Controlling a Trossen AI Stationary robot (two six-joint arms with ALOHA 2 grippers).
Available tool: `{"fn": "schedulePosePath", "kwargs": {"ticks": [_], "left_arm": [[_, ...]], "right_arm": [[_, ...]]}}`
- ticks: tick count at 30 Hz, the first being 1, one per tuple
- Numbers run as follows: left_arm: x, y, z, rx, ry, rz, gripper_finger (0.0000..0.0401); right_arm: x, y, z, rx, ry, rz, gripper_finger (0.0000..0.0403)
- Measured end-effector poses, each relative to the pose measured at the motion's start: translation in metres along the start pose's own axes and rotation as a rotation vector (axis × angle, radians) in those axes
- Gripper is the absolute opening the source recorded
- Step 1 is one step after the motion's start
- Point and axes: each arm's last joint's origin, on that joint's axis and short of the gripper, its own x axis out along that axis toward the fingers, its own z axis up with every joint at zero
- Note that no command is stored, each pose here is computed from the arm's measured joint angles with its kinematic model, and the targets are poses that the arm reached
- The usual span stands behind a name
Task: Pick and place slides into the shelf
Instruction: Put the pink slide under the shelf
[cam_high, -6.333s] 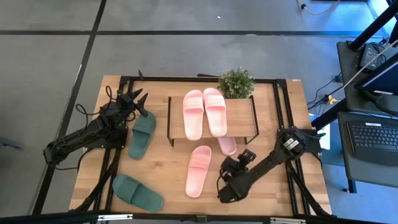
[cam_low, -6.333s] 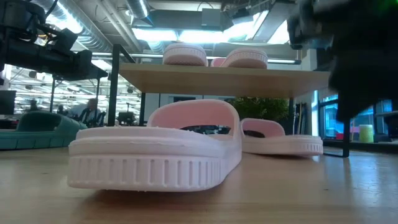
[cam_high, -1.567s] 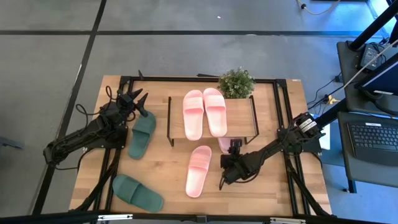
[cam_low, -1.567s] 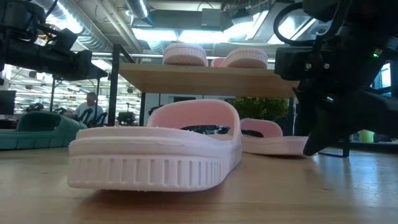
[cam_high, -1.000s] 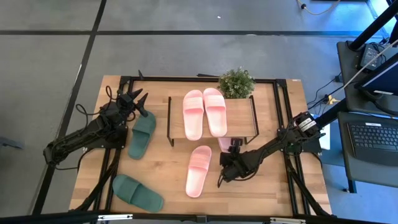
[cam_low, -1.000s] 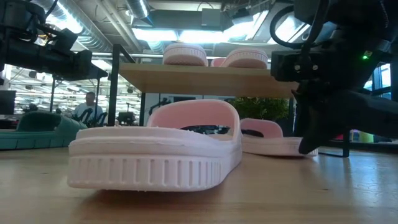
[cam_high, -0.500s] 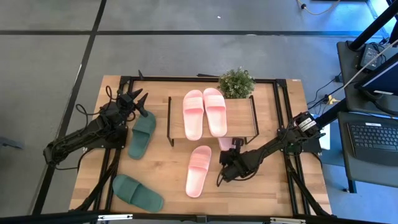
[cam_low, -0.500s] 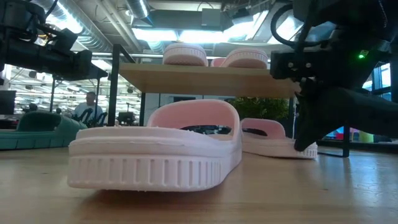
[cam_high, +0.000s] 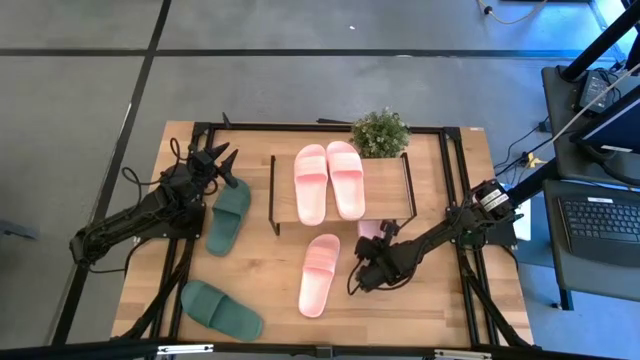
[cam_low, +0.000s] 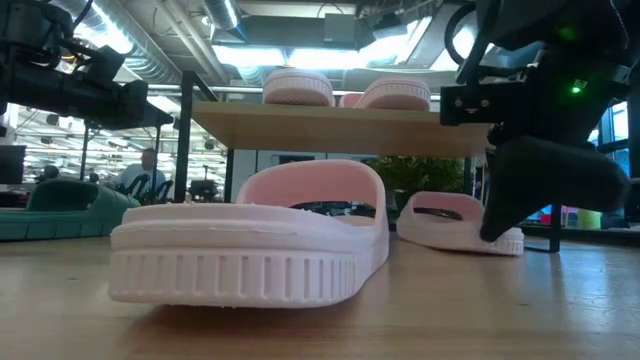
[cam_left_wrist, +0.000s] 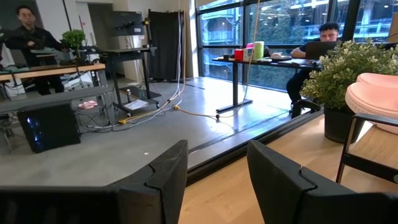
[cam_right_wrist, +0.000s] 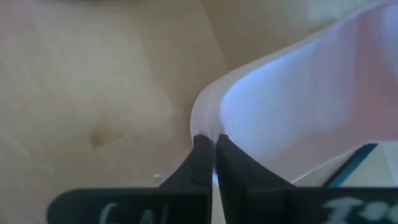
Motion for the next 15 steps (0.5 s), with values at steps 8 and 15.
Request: {"fn": "schedulePosePath", "kwargs": {"ticks": [8, 15], "left_arm": [[0.0, 0.0, 0.0, 0.0, 0.0, 0.0, 0.0159], [0.0, 0.0, 0.0001, 0.0, 0.0, 0.0, 0.0159]], "right_arm": [[-0.0075, -0.0026, -0.0023, 0.02, 0.064, -0.029, 0.0007], [-0.0078, -0.0022, -0.0033, 0.0, 0.103, -0.005, 0.0019]]}}
